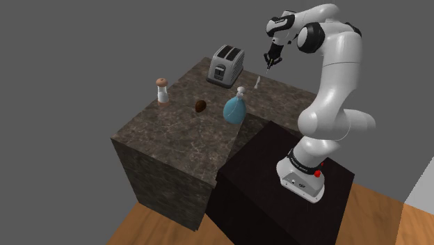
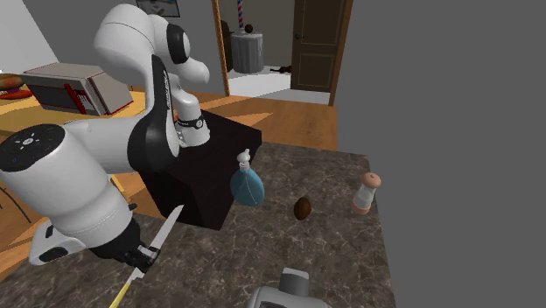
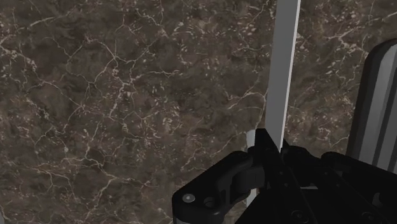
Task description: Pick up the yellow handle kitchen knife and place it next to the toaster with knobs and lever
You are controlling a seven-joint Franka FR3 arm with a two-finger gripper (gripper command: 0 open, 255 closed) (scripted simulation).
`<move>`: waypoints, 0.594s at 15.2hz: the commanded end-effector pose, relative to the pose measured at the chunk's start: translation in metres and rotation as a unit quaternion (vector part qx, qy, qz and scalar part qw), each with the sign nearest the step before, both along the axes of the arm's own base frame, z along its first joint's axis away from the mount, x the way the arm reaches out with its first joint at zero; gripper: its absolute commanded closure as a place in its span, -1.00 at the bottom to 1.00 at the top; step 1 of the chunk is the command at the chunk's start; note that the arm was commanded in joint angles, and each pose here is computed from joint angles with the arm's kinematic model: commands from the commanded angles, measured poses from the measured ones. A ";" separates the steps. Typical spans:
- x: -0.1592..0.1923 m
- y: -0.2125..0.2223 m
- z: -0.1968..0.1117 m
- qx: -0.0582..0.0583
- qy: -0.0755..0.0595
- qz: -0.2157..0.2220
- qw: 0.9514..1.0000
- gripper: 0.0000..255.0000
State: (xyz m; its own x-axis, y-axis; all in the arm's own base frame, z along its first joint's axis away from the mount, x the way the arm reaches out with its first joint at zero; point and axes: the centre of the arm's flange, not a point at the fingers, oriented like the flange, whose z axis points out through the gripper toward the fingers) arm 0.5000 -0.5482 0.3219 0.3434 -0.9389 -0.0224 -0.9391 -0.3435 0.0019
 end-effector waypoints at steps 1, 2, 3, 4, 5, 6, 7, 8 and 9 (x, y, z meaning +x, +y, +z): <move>0.000 -0.001 -0.010 0.000 0.000 0.000 1.000 1.00; 0.000 -0.001 -0.015 0.000 0.000 0.000 1.000 1.00; 0.000 -0.001 -0.020 0.000 0.000 0.000 1.000 1.00; 0.000 -0.001 -0.025 0.000 0.000 0.000 1.000 1.00; 0.000 -0.001 -0.031 0.000 0.000 0.000 1.000 1.00; 0.000 -0.001 -0.036 0.000 0.000 0.000 1.000 1.00; 0.000 -0.001 -0.041 0.000 0.000 0.000 1.000 1.00; 0.000 -0.001 -0.047 0.000 0.000 0.000 1.000 1.00; 0.000 -0.001 -0.052 0.000 0.000 0.000 1.000 1.00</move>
